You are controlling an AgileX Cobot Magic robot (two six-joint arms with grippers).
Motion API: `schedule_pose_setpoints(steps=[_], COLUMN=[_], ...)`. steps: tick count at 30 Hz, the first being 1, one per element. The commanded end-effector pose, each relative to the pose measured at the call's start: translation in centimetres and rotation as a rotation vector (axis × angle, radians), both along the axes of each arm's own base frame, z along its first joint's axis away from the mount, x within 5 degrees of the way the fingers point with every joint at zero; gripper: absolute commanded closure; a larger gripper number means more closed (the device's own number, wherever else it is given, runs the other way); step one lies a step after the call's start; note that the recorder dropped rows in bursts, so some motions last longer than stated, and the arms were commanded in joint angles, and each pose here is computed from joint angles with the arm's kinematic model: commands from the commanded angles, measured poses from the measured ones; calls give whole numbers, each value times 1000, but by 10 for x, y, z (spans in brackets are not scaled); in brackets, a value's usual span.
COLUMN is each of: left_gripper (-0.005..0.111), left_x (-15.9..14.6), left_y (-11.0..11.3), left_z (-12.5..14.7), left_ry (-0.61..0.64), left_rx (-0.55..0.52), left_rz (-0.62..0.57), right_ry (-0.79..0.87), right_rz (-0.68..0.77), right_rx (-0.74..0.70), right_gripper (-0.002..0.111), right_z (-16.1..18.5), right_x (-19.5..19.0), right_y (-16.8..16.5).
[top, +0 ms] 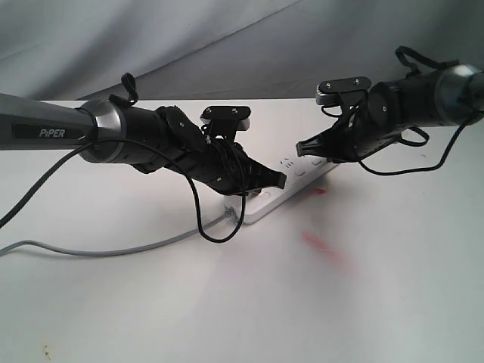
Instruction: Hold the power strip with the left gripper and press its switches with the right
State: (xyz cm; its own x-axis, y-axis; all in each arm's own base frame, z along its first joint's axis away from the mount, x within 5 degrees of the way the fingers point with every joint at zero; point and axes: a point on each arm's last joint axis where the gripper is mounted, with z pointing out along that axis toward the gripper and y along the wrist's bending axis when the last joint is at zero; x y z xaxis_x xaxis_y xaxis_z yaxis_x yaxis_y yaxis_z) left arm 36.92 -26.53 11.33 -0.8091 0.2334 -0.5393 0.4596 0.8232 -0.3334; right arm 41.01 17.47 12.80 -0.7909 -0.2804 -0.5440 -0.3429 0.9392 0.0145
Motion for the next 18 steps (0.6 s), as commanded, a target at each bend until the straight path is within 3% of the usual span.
schedule_pose_setpoints(steps=[1,18], left_gripper=[107,107], left_x=[0,0], left_y=[-2,-2], left_z=[3,3], left_ry=[-10,-10], left_rx=[-7,-7], left_rz=[1,1], right_ry=[-4,-40], right_rz=[-7,45], right_rx=[9,48], right_gripper=[108,108], right_z=[14,17], right_x=[-4,-10], right_y=[-1,22])
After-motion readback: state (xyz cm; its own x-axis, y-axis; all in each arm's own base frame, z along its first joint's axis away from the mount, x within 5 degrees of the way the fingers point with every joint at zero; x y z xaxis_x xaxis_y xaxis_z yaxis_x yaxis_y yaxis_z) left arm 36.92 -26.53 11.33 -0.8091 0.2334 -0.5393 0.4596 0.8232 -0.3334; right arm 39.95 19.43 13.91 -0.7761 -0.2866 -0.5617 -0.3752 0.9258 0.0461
